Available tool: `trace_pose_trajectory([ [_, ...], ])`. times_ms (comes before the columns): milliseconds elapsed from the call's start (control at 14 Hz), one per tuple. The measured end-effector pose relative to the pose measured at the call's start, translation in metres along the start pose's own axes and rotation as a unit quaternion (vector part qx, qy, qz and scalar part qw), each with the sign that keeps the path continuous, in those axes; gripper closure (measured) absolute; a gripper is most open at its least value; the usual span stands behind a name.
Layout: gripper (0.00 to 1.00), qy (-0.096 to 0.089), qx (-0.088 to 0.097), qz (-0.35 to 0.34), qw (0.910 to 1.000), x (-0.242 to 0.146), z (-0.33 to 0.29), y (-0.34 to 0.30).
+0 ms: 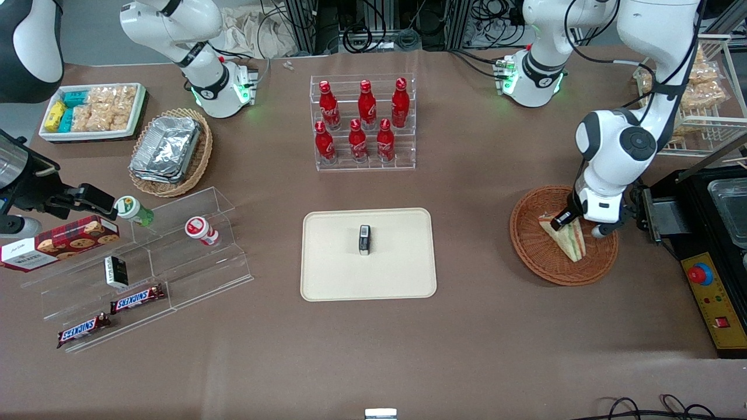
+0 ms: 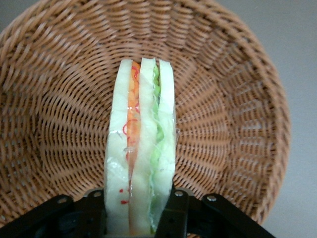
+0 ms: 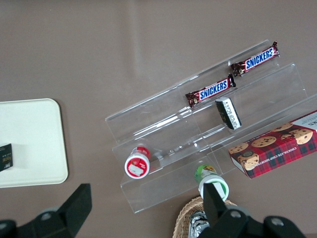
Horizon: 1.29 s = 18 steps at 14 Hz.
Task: Place sandwich from basket to tray
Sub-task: 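Close the left gripper on the sandwich and lift it from the basket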
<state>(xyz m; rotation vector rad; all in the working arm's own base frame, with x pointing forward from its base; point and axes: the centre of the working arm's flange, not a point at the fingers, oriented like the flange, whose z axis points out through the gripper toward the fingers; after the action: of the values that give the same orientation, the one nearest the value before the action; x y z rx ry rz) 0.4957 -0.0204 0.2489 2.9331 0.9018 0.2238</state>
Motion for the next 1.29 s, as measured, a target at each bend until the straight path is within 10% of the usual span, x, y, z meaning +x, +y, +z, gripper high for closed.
trace_pose_trajectory([
  [357,0.81,0.023,-0.018,0.005,0.9996,0.011,-0.041,0.016],
  [857,0.81,-0.054,0.035,0.044,0.9970,0.046,-0.203,0.111],
  [1286,0.81,-0.060,0.021,0.138,0.9884,0.033,-0.234,0.174],
])
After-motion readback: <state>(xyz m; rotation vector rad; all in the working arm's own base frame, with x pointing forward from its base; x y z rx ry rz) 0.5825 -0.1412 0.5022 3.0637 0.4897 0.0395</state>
